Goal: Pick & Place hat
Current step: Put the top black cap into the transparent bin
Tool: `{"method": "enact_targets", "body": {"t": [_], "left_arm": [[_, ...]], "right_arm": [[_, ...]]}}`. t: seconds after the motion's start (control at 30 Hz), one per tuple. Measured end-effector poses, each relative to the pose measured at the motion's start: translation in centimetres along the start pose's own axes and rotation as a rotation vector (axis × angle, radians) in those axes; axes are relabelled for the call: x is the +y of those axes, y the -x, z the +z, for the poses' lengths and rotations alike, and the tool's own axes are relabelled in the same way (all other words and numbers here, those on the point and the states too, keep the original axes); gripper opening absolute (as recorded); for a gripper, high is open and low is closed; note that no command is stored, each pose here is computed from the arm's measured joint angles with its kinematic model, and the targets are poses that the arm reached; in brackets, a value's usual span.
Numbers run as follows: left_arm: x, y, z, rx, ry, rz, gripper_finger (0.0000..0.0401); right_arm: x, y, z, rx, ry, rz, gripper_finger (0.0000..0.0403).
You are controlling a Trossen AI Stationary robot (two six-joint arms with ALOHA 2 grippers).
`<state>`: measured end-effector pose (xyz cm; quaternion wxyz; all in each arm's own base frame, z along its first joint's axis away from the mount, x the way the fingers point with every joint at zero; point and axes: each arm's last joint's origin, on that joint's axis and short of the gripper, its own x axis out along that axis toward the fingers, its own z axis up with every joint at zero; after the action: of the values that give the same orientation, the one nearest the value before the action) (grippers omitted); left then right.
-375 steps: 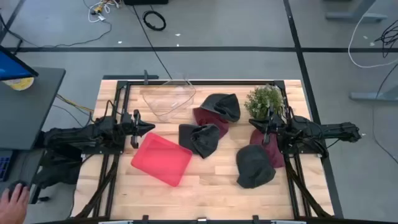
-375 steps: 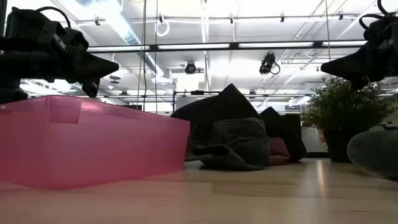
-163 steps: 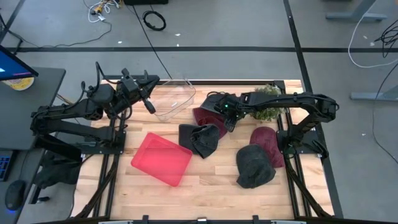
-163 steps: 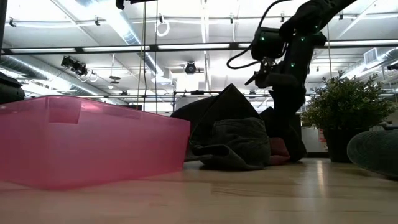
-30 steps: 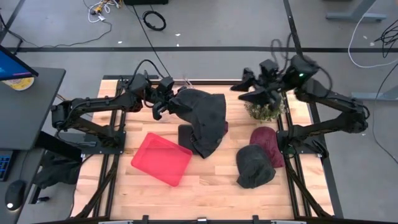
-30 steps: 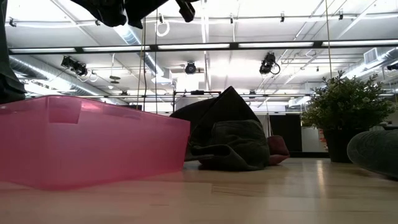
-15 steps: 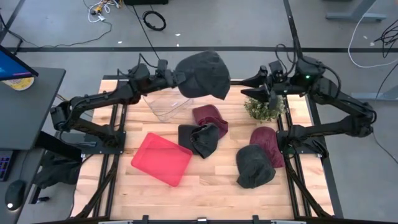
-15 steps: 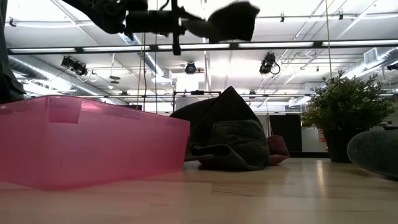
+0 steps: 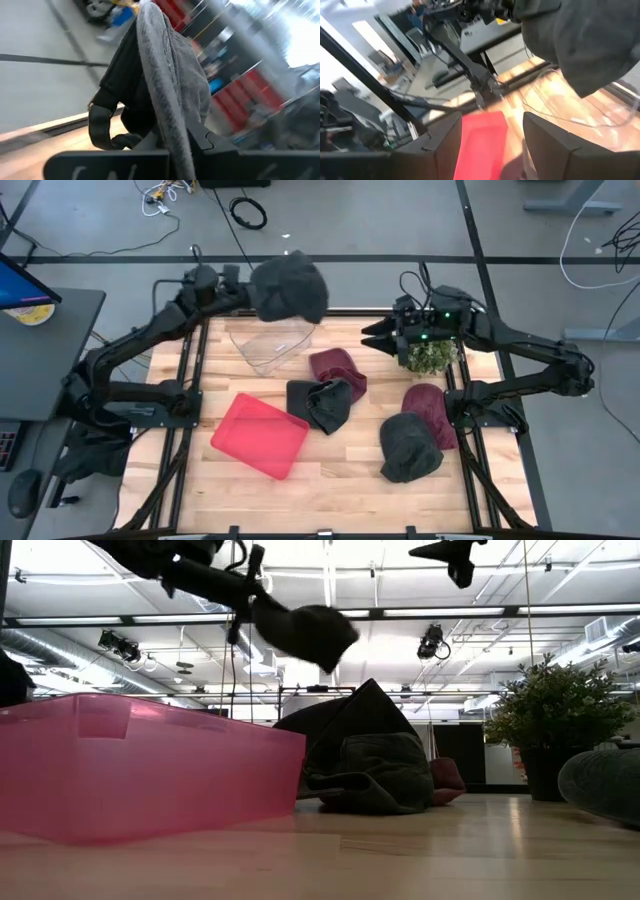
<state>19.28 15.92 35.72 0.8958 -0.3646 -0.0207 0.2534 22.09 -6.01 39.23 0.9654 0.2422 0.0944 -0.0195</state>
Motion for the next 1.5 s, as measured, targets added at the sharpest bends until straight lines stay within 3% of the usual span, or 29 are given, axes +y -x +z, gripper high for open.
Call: {"method": "enact_targets", "body": {"t": [0.2,0.3,0.43,0.63,0.97,1.1,1.3,1.5], "left_arm": [[-1.1,2.7,1.2,0.241,-0.344,0.168,0.0011],[-2.1,3.4,2.2,0.303,-0.402,0.275,0.0011],[-3.1,3.6,3.7,0.338,-0.329,0.386,0.0011],[-3.0,1.9,4.3,0.373,-0.031,0.504,0.0011],[1.1,-1.4,1.0,0.447,0.137,0.664,0.0011],[2.0,-2.5,-0.2,0.343,0.14,0.707,0.0011],[0.8,-4.2,-1.8,0.194,0.135,0.677,0.0011],[-0.1,-4.8,-4.7,0.257,0.088,0.756,0.0011]], "right_arm": [[-0.4,-0.8,-0.4,-0.111,-0.016,0.056,0.0212],[-0.5,-1.1,-0.2,-0.138,-0.009,0.07,0.0212],[-0.7,-1.8,-0.2,-0.146,-0.007,0.074,0.0212],[-1.2,-3.1,-0.4,-0.137,-0.055,0.073,0.0212],[-1.1,-4.4,-1.1,-0.104,-0.085,0.091,0.0212],[-0.8,-4.5,-1.2,-0.099,-0.052,0.1,0.0212],[-0.7,-4.5,-1.3,-0.1,-0.013,0.099,0.0212],[-0.7,-4.5,-1.3,-0.1,-0.001,0.099,0.0212]]}}
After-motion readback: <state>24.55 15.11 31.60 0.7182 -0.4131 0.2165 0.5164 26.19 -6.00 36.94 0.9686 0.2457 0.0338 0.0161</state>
